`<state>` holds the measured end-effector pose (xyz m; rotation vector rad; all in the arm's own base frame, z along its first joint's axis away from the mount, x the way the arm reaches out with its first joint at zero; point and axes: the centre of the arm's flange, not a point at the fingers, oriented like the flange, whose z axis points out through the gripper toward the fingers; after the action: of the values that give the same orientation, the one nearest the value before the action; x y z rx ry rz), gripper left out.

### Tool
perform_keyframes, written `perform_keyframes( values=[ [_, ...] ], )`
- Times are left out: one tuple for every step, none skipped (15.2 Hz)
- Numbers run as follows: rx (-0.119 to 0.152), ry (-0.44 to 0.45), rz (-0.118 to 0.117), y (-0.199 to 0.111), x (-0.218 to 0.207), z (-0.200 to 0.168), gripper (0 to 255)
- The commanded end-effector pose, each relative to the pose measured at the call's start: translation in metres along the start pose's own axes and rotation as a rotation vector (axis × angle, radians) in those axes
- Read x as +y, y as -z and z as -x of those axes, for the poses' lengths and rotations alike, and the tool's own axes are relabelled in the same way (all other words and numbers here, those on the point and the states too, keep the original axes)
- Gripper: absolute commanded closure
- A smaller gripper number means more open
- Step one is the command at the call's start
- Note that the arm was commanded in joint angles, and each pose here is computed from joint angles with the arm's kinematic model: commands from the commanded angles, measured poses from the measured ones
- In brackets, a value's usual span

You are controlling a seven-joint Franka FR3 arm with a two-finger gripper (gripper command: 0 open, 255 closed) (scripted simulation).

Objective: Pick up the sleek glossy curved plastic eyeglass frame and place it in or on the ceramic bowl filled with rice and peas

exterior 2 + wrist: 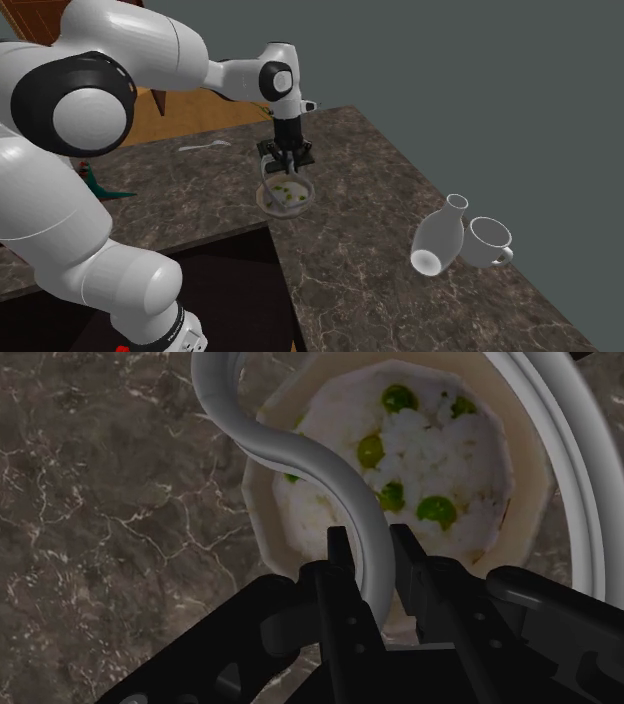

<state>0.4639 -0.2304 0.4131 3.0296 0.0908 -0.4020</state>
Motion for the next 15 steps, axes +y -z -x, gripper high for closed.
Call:
perform_keyframes(
  values=[
    [0.001,0.0,0.0,-0.01,-0.001,-0.003,255],
    [0.001,0.0,0.0,-0.016,-0.002,-0.005,255],
    [0.001,0.0,0.0,-0.021,-0.002,-0.006,255],
    [0.001,0.0,0.0,-0.028,-0.003,-0.008,255],
    [0.001,0.0,0.0,-0.028,-0.003,-0.008,255],
    [0.001,0.0,0.0,-0.028,-0.003,-0.008,255],
    [0.001,0.0,0.0,-0.028,-0.003,-0.008,255],
    [0.001,0.0,0.0,-0.028,-0.003,-0.008,255],
    [0.001,0.0,0.0,-0.028,-0.003,-0.008,255],
    [0.001,0.0,0.0,-0.028,-0.003,-0.008,255],
    [0.001,0.0,0.0,-0.028,-0.003,-0.008,255],
    [0.001,0.0,0.0,-0.028,-0.003,-0.008,255],
    [0.001,0.0,0.0,-0.028,-0.003,-0.008,0],
    [0.001,0.0,0.0,-0.028,-0.003,-0.008,0],
    [0.001,0.0,0.0,-0.028,-0.003,-0.008,0]
  ],
)
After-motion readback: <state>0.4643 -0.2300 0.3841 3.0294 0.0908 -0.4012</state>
